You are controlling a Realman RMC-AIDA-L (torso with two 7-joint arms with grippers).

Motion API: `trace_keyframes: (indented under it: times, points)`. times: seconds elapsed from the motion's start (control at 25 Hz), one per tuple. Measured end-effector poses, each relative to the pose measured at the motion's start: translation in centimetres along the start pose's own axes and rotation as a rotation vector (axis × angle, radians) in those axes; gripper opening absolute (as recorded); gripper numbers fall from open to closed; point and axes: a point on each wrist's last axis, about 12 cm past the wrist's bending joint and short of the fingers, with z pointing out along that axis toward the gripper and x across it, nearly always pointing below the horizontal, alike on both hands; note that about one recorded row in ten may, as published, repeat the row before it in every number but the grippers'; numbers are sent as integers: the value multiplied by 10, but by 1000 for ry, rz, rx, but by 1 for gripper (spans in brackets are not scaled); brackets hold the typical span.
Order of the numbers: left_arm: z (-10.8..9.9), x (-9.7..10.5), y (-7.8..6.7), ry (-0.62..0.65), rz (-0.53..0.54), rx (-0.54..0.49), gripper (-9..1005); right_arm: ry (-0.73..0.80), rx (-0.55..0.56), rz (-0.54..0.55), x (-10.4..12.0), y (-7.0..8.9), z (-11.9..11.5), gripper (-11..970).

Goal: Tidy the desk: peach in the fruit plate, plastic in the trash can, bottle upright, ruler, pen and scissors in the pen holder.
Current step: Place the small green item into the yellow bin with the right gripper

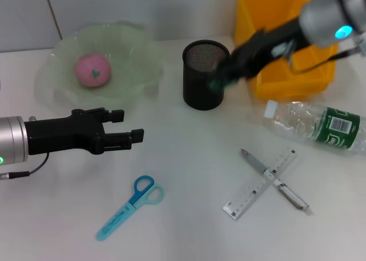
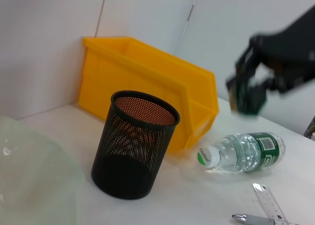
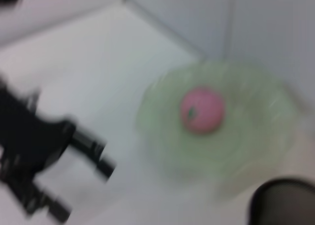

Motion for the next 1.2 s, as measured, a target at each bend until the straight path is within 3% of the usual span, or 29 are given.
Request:
trace_keyframes:
  times: [0.16, 0.32, 0.64, 0.88, 1.2]
  points:
    - [0, 0, 0, 0, 0, 2, 817, -160, 90, 63, 1, -17, -33, 275]
    - [0, 0, 0, 0, 0, 2, 816, -262, 220, 144, 9, -39, -46, 221]
    - [0, -1, 0, -1, -3, 3, 816, -254, 439, 263, 29, -70, -37, 157]
    - [2, -1, 0, -2, -3, 3, 816, -172, 483, 326, 39, -83, -23, 170]
    - [1, -2, 0, -1, -2, 2, 816, -167, 488, 329, 40, -84, -21, 254]
